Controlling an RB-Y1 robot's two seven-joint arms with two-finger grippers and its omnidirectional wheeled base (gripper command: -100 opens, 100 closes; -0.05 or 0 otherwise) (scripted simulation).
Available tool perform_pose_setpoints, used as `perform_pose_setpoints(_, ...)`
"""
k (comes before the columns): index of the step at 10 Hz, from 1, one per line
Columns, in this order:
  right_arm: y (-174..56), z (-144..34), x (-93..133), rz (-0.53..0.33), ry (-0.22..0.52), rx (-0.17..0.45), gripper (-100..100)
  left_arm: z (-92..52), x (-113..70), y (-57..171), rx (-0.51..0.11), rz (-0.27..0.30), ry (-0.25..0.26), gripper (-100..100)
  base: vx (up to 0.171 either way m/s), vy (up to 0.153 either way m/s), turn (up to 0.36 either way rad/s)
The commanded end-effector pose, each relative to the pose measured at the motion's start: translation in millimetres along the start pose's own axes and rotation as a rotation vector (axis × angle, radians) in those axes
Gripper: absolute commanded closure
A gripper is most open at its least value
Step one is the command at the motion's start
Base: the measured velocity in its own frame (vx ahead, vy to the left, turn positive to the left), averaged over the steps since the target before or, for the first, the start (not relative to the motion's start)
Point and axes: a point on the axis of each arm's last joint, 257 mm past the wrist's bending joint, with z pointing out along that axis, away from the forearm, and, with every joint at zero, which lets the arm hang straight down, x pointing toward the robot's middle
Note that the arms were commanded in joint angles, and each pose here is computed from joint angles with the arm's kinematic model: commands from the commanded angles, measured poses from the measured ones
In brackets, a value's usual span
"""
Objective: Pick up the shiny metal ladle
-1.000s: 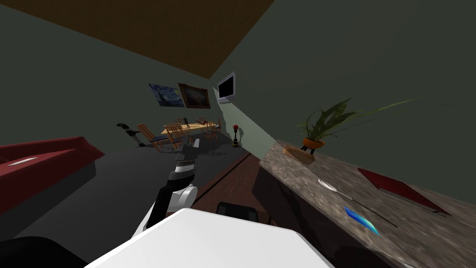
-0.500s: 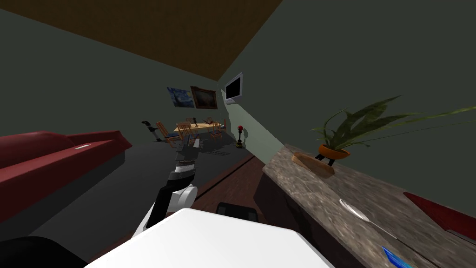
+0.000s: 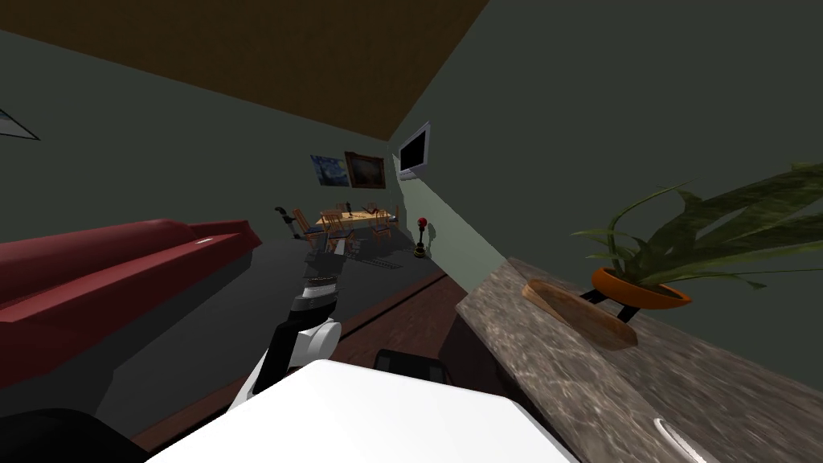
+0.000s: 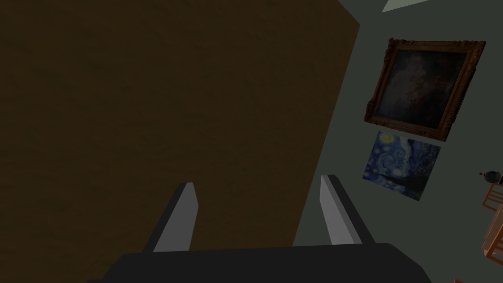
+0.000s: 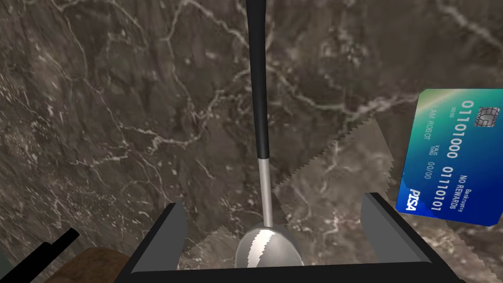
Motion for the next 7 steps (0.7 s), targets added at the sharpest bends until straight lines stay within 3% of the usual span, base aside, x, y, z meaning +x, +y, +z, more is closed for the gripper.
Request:
perform_pose_setpoints(1,0.0,0.0,0.0,0.000,0.000,0.000,0,0.0,0.0,0.0,0.000,0.000,0.000,0,0.010,-0.014,-0.002)
perform_pose_setpoints(2,-4.1,-0.5,5.0,-0.010,-0.004,0.010,-100,0.0,0.0,0.0,0.000,0.000,0.000,0,0.019,0.000,0.038)
perform_pose_setpoints(7,-7.6,-0.7,16.5,-0.022,-0.008,0.025,-100,0.0,0.0,0.0,0.000,0.000,0.000,0,0.019,0.008,0.022)
